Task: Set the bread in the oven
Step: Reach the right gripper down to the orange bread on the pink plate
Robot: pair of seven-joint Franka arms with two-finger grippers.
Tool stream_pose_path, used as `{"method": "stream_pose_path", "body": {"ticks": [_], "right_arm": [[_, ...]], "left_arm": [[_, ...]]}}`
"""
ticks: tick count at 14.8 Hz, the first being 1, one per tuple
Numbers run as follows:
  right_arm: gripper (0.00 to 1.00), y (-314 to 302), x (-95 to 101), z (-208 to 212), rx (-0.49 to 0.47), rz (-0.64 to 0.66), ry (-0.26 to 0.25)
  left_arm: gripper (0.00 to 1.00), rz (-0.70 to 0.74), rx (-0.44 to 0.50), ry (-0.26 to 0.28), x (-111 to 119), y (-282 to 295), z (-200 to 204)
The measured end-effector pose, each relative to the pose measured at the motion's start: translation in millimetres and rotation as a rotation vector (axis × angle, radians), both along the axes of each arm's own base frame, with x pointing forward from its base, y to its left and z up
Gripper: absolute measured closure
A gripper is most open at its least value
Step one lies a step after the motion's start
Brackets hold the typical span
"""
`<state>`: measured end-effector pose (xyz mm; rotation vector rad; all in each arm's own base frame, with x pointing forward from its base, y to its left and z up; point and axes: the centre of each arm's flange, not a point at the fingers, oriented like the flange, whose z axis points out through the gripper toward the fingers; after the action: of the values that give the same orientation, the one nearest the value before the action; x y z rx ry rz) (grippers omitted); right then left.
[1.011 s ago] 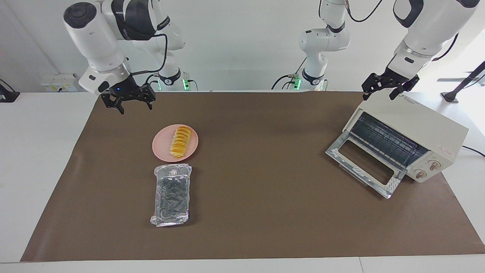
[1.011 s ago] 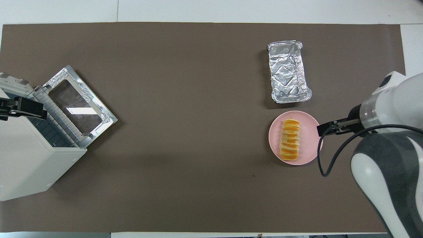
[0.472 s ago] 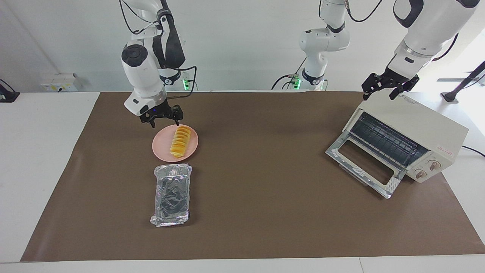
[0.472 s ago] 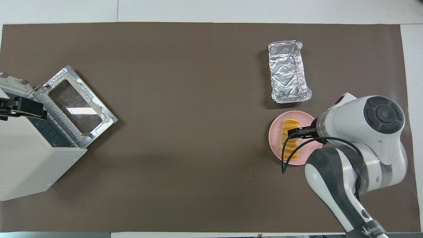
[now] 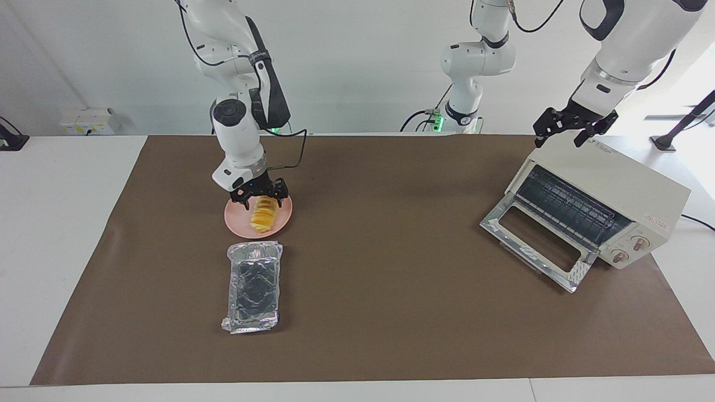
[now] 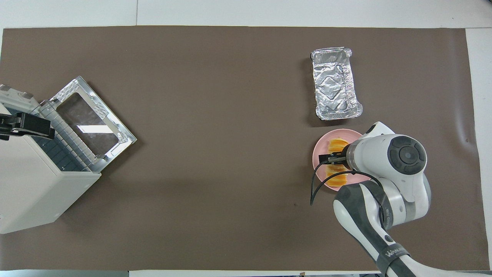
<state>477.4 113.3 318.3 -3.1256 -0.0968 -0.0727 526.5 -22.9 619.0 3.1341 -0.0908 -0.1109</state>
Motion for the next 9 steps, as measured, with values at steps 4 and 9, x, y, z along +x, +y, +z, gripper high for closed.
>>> {"method": "stream_pose_path", "body": {"ticks": [4,9], "right_arm": [[0.0,-0.9,-3.8,-5.2,-0.001,0.0,0.004],[0.04,-1.1,-4.4,-6.3,0.0,0.0,-0.002]], "left_arm": [[0.0,0.0,0.0,0.0,0.0,0.0,0.0],[0.0,0.0,0.0,0.0,0.0,0.0,0.0]]}}
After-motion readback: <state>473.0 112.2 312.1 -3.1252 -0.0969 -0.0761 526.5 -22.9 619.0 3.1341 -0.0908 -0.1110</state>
